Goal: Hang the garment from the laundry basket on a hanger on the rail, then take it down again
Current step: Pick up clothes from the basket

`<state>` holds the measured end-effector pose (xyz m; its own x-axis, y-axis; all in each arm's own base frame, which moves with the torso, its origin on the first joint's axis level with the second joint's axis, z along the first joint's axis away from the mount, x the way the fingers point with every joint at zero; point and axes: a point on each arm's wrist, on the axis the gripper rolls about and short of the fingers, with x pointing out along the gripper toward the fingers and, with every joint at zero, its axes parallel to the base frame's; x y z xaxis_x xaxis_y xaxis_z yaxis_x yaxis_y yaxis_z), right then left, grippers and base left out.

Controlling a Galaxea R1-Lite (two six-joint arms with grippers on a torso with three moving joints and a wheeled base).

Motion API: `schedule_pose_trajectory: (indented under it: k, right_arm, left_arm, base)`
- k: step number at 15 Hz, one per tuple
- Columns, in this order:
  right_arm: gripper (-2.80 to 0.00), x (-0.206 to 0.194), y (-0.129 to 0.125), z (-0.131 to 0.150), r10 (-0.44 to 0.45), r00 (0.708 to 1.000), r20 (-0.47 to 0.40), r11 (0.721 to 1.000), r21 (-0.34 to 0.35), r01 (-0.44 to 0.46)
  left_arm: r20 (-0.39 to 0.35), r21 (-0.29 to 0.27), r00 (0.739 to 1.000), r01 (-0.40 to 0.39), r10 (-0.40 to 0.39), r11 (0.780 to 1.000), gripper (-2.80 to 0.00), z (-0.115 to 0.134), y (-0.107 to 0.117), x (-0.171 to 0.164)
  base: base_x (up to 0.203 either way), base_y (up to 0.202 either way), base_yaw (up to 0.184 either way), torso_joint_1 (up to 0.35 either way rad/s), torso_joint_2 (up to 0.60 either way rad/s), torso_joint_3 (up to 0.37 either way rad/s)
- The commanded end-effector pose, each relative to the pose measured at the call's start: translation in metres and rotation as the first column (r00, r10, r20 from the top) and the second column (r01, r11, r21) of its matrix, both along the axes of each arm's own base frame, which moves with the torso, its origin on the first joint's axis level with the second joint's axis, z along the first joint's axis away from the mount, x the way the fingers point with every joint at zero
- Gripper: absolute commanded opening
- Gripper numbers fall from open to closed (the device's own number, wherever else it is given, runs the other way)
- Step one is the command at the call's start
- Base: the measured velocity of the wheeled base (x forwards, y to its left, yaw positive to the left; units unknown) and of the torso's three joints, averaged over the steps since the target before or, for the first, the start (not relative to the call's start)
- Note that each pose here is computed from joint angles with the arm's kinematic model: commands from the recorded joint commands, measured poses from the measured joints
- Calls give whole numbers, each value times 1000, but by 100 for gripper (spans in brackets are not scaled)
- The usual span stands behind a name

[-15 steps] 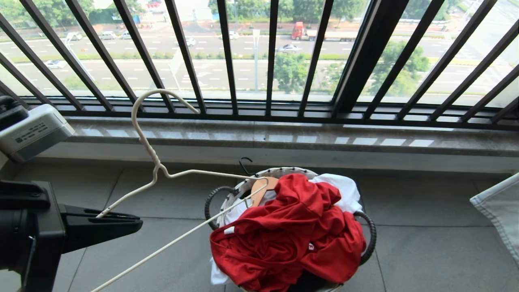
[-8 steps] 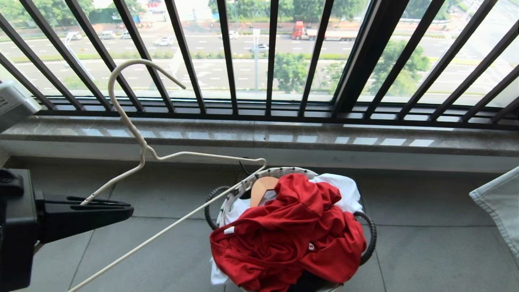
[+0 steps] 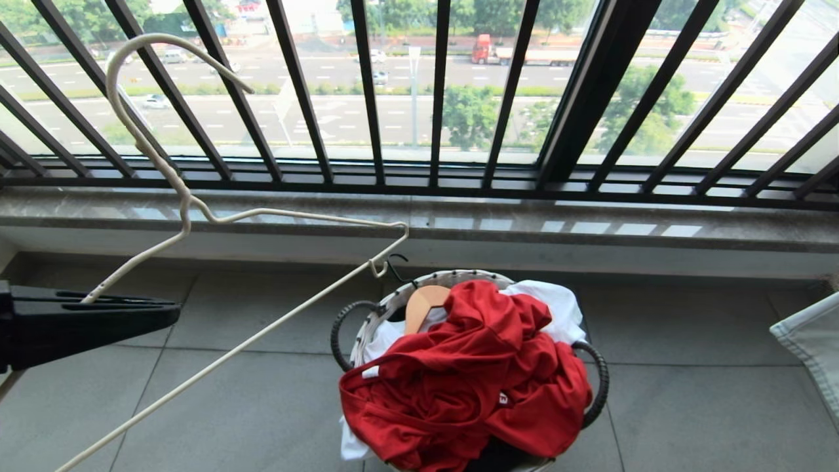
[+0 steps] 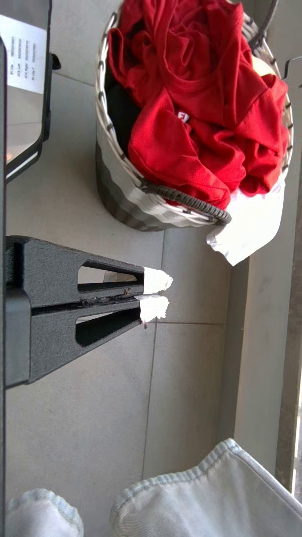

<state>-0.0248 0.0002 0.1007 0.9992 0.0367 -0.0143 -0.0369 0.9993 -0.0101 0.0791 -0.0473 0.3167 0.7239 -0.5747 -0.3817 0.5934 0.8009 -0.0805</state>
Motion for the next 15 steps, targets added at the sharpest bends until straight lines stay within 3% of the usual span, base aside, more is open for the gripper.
schedule_pose_trajectory:
  k: [1,5,8,10,11,13,15]
  right_arm:
    - [-280,20,1,31,37,992,-123,999,9,-36]
    - [-280,91,6,72,189,932,-310,982,81,-172]
    - [-280,160,28,93,363,841,-402,931,187,-313]
    - [-280,194,71,93,481,744,-463,876,216,-432]
    - [-280,205,96,87,501,708,-498,862,212,-461]
    - [-280,223,136,73,504,680,-533,855,200,-478]
    - [-280,235,171,60,493,679,-545,857,168,-487]
  left_arm:
    - [8,-7,1000,-1,1,1000,-280,2,2,-4]
    - [12,-5,1000,-5,5,1000,-280,3,3,-5]
    - [18,-3,999,-29,29,1000,-280,5,2,-3]
    - [-4,10,1000,-29,29,1000,-280,5,3,-5]
    - [-1,2,1000,-31,31,1000,-280,9,3,-5]
    - [-3,-24,999,-46,46,999,-280,13,4,-5]
    - [-1,-40,997,-76,76,996,-280,17,4,-5]
  base:
    - [0,0,0,0,0,0]
    - [0,0,0,0,0,0]
    - [0,0,0,0,0,0]
    - [0,0,0,0,0,0]
    - [0,0,0,0,0,0]
    - [0,0,0,0,0,0]
    - [0,0,0,0,0,0]
